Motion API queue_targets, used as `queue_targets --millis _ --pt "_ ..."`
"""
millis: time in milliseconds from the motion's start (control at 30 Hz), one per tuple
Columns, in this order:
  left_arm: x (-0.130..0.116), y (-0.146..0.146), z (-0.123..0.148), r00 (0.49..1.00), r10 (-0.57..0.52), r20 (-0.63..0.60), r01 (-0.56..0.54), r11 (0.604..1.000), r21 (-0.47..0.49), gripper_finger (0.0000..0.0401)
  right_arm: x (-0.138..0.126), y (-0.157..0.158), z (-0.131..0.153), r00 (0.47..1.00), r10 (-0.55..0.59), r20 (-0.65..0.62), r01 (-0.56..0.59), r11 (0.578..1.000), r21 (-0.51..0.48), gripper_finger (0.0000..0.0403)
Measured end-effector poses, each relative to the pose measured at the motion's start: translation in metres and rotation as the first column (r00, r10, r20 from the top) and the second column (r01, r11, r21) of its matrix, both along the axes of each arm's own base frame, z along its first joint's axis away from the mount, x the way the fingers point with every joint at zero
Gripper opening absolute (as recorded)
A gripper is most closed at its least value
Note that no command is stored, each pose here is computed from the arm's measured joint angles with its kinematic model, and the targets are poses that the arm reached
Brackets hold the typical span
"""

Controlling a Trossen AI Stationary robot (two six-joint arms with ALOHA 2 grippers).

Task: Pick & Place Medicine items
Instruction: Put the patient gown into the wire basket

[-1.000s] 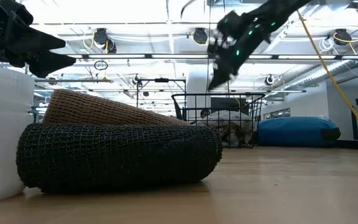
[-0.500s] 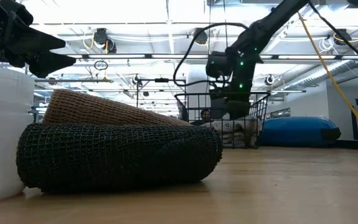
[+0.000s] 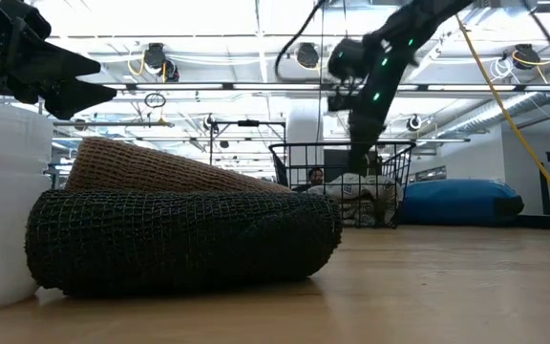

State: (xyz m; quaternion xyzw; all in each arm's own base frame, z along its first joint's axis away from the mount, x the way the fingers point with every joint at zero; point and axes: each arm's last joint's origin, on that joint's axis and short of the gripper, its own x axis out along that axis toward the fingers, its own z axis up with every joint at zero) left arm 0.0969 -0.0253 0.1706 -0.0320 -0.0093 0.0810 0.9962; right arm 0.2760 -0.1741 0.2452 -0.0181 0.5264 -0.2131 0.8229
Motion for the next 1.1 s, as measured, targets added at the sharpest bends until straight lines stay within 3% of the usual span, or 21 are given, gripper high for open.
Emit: queue_targets --millis 233,733,967,1100 --pt "0.000 0.000 0.000 1.000 0.000 0.001 0.000 1.000 0.000 0.0351 -0.011 0.026 0.006 0.999 0.007 -0.053 0.002 0.987 0.161 0.0072" --pt "0.000 0.000 0.000 1.000 0.000 0.001 0.000 1.000 0.000 0.0351 0.003 0.030 -0.050 0.980 0.076 -0.183 -0.027 0.967 0.253 0.0036" --pt "0.000 0.000 0.000 1.000 0.000 0.001 0.000 1.000 0.000 0.0351 0.004 0.026 -0.048 0.976 0.120 -0.181 -0.077 0.971 0.226 0.0035" --pt "0.000 0.000 0.000 1.000 0.000 0.000 0.000 1.000 0.000 0.0351 0.003 0.022 -0.030 0.982 0.094 -0.165 -0.072 0.988 0.134 0.0035"
